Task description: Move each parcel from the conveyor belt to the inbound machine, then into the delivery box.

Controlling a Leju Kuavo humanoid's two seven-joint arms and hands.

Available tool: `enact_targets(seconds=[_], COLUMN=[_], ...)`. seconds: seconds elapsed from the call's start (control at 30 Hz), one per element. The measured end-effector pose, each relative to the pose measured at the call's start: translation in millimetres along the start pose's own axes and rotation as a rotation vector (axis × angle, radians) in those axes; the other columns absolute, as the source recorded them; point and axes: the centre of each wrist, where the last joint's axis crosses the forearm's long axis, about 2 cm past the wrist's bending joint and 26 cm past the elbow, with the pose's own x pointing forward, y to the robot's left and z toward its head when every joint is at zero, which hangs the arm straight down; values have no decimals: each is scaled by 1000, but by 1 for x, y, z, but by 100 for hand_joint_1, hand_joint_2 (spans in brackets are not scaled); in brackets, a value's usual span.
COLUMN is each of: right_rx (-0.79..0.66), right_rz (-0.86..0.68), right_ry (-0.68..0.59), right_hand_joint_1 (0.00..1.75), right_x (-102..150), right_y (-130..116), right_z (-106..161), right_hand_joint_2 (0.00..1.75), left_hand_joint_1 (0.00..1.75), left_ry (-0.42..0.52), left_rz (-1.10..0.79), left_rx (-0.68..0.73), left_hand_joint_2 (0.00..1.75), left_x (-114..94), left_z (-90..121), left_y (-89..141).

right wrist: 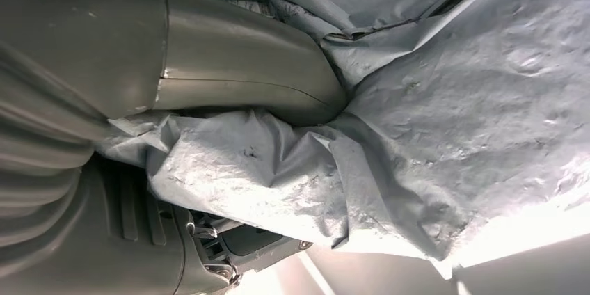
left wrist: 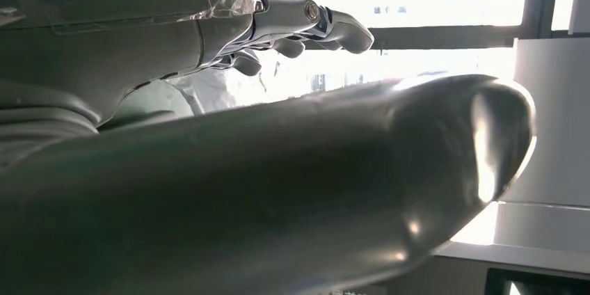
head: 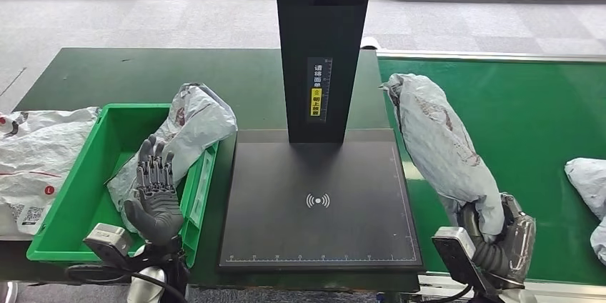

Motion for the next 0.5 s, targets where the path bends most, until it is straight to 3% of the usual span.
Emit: enact_targets(seconds=[0.5], right_rx=[355], right_rz=[-223], right_ry=[-18], right_hand_joint_1=[175], right_x=[42], right_y=[61], right_z=[10], right_hand_joint_2=[175], left_hand_joint_1=[0], left_ry=[49], left_rz=[55], left_rx=[64], left_hand_joint_2=[0], left_x=[-2], left_z=[-7], left_y=[-5])
